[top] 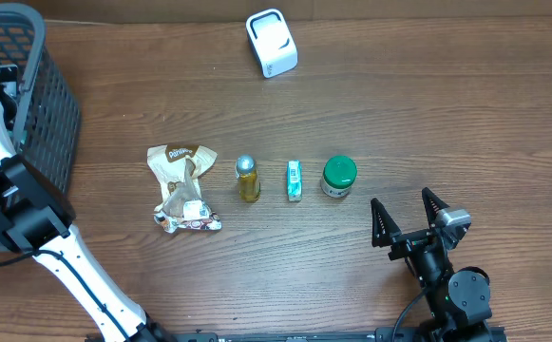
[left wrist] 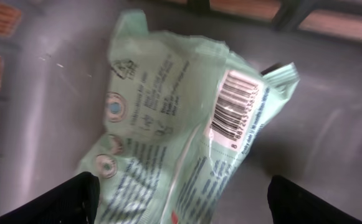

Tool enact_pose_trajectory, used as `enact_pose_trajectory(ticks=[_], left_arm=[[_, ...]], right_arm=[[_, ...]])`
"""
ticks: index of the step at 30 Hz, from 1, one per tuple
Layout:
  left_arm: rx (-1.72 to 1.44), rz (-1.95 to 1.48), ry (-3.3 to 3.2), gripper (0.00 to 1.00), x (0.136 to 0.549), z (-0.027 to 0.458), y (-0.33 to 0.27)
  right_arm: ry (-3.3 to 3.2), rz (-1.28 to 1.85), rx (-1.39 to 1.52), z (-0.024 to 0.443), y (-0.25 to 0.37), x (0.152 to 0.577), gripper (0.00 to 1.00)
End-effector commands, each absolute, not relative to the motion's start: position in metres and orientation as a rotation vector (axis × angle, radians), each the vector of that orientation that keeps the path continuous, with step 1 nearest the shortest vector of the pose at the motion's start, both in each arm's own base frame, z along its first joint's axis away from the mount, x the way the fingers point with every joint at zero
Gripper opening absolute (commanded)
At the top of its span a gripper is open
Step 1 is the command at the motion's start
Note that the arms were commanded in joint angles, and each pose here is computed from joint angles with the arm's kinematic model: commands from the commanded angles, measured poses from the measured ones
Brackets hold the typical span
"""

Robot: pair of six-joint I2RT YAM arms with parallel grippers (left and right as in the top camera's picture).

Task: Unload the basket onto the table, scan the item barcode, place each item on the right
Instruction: 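Grasp the mint-green wipes pack in the basket and lift it, then carry the mint-green pack with the left gripper over the table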

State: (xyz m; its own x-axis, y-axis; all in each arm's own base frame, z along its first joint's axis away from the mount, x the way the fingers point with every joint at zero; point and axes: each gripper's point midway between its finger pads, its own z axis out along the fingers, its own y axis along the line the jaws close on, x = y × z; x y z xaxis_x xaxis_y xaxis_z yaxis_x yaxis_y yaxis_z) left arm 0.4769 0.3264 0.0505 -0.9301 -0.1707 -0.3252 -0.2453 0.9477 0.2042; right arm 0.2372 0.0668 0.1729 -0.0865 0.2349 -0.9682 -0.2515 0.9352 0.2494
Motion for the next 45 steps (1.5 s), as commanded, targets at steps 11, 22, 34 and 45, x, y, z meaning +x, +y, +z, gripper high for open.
enact_pose_trajectory(ticks=[11,22,34,45], left_arm=[[-0.384,0.317,2.899,0.18,0.454,0.01,0.316],[-0.671,0.311,2.378,0.04,0.479,0.241,0.303],[-0.449,-0.155,2.1,0.04,0.401,0.442,0.11],[-0.182,-0.389,2.528,0.04,0.391,0.35,-0.03]], right_arm=[[1.606,0.402,-0.01,0.17,0.066,0.238,1.0],[1.606,0.403,-0.01,0.17,0.066,0.238,1.0],[1.606,0.403,-0.01,0.17,0.066,0.238,1.0],[1.606,0.402,-0.01,0.17,0.066,0.238,1.0]])
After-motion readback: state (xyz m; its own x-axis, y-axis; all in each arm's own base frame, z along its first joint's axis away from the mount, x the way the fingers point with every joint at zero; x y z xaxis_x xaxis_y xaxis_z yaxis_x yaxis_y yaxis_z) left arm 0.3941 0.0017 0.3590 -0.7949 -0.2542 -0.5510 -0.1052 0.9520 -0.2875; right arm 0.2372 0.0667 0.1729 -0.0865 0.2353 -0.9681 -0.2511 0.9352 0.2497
